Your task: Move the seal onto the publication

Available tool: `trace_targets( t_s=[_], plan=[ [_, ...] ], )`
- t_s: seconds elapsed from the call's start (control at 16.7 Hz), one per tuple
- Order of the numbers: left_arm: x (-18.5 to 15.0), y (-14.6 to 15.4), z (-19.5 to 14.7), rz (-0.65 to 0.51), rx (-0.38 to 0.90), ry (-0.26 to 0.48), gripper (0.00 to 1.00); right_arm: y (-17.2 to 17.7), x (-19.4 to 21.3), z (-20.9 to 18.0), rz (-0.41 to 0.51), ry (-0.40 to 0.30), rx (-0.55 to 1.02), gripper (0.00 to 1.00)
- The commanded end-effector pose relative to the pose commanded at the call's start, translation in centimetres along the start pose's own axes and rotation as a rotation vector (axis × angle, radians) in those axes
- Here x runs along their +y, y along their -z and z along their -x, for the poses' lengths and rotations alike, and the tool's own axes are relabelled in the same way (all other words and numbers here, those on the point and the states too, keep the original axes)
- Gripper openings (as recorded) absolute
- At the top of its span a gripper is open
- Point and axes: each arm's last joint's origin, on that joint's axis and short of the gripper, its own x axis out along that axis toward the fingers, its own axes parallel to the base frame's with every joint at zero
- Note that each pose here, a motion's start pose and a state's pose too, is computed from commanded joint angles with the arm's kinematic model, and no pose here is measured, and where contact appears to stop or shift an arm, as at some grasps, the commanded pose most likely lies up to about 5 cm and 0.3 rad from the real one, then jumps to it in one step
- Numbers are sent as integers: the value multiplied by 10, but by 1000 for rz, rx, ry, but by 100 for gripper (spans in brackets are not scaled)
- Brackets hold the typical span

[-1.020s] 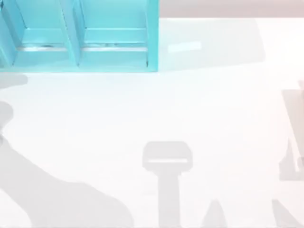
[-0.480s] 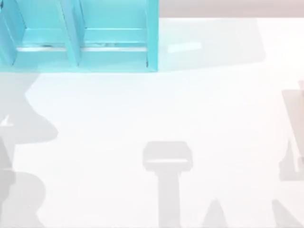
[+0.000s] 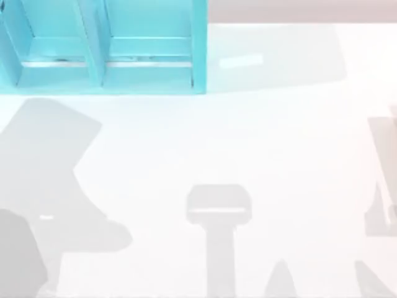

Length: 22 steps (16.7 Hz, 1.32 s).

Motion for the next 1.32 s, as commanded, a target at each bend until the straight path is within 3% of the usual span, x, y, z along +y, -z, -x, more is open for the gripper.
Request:
trace_targets(
  t_s=[0.36, 0.48, 0.66, 0.84, 1.08, 1.32],
  plan=[
    [-2, 3, -4, 17, 11, 2, 0, 0, 0, 0, 0, 0, 0, 100],
    [-10, 11, -11, 92, 50, -10, 0, 0, 0, 0, 0, 0, 0, 100],
    [-35, 34, -32, 293, 168, -57, 0, 0, 0, 0, 0, 0, 0, 100],
    [-79, 64, -58, 536, 332, -154, 0, 0, 0, 0, 0, 0, 0, 100],
    [-164, 99, -85, 781, 507, -347, 0, 0, 0, 0, 0, 0, 0, 100],
    [-270, 123, -89, 919, 497, -520, 0, 0, 0, 0, 0, 0, 0, 100]
  ],
)
